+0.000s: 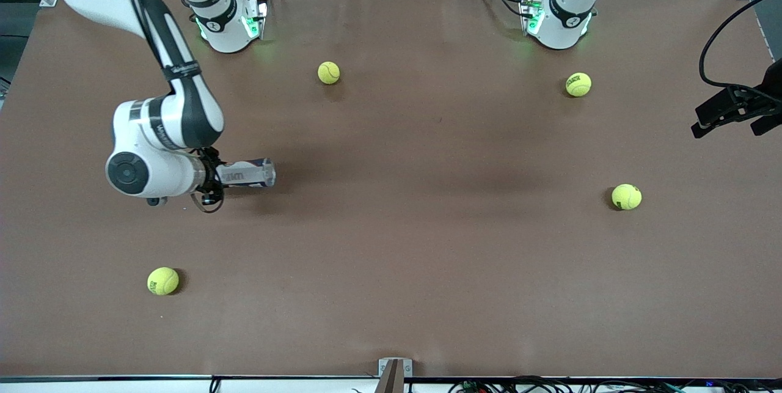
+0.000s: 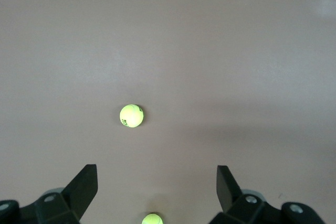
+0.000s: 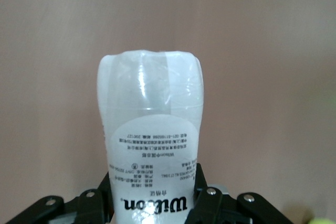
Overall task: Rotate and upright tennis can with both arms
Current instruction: 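Drag the lying can across the table with the right gripper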
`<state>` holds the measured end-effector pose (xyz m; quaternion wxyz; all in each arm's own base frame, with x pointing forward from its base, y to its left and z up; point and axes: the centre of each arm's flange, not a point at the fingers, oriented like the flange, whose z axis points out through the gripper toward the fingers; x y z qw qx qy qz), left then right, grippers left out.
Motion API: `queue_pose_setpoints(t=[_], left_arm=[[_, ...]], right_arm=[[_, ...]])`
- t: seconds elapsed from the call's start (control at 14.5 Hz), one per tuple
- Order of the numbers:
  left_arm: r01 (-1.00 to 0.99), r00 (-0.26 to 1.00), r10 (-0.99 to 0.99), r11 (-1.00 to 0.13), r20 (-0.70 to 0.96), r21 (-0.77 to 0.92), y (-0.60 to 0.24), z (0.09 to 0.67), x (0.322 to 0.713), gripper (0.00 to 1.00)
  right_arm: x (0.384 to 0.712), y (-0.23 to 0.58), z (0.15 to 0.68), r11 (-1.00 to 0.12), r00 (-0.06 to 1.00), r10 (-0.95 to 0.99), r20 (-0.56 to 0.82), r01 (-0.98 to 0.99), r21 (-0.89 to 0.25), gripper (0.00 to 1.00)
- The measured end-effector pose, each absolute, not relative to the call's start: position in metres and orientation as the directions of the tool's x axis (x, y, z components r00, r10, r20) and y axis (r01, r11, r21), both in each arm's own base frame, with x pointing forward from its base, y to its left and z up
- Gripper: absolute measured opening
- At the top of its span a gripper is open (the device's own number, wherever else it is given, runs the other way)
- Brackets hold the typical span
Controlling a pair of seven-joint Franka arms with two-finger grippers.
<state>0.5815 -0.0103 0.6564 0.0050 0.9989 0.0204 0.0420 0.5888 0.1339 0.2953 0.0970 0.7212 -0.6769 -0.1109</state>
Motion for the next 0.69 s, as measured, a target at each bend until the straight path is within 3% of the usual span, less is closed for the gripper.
queue_pose_setpoints(t=[0.35,0.69], left_arm=[[0.041,0.996,0.041,-0.999,0.084,0.012,-0.01,0.656,0.581,1.0],[0.041,0.996,0.042,-0.999,0.084,0.012,-0.01,0.656,0.581,1.0]], right_arm=[[0.592,0.23,0.341,-0.033,0.014,-0.996,-0.093,-0.977,0.212,0.58],[0.584,0.328,0.333,-0.044,0.03,-0.996,-0.083,-0.983,0.179,0.58]])
